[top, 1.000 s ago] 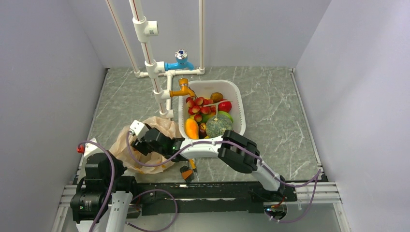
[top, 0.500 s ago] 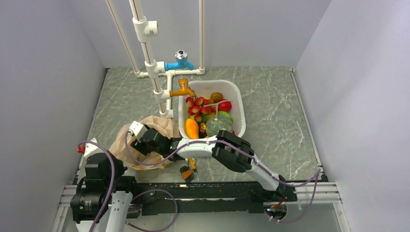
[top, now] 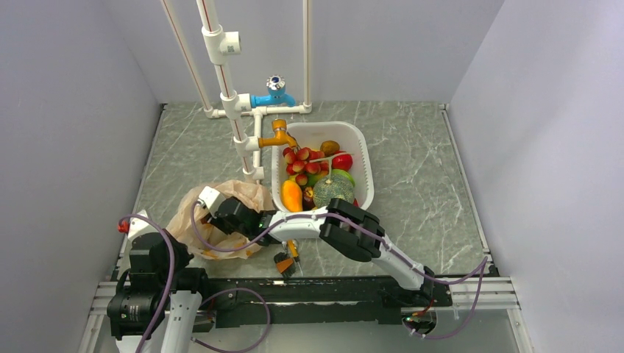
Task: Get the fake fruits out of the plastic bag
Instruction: Take out the fake fruit from the plastic bag.
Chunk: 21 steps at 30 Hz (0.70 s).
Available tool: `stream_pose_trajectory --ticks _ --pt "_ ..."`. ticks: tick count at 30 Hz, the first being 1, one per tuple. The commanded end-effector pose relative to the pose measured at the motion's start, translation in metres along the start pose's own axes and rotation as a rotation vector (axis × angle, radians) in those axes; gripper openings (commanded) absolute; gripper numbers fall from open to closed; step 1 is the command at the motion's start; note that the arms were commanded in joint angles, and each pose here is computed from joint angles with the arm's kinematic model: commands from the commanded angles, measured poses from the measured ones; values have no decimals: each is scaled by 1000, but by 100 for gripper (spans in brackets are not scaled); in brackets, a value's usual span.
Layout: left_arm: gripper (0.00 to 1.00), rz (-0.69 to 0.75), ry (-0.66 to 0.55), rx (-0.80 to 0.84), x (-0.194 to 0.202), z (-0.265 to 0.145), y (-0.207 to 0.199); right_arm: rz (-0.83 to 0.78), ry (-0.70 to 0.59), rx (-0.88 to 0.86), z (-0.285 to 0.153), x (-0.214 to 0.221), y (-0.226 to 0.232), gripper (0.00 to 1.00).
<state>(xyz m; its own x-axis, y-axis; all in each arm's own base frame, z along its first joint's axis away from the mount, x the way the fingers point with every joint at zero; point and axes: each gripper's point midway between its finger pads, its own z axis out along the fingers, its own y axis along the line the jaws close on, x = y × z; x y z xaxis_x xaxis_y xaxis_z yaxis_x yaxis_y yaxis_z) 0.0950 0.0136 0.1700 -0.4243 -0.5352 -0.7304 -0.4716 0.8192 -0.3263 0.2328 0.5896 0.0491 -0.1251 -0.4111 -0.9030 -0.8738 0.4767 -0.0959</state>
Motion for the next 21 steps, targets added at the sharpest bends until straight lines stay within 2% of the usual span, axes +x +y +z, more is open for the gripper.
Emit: stream_pose_trajectory --ticks 1,5,9,14,21 --pt "0 -2 -19 26 -3 -1 -4 33 -104 8 -12 -50 -8 32" --pt "0 -1 -20 27 -4 -1 -5 38 -130 -1 -20 -65 -8 16" --pt "0 0 -21 28 -3 -1 -4 42 -151 -4 -28 -78 -10 11" --pt "0 -2 -19 24 -4 0 -5 45 -171 -18 -45 -97 -11 0" --pt "0 7 -8 44 -3 -1 -8 91 -192 -77 -74 -115 -3 0"
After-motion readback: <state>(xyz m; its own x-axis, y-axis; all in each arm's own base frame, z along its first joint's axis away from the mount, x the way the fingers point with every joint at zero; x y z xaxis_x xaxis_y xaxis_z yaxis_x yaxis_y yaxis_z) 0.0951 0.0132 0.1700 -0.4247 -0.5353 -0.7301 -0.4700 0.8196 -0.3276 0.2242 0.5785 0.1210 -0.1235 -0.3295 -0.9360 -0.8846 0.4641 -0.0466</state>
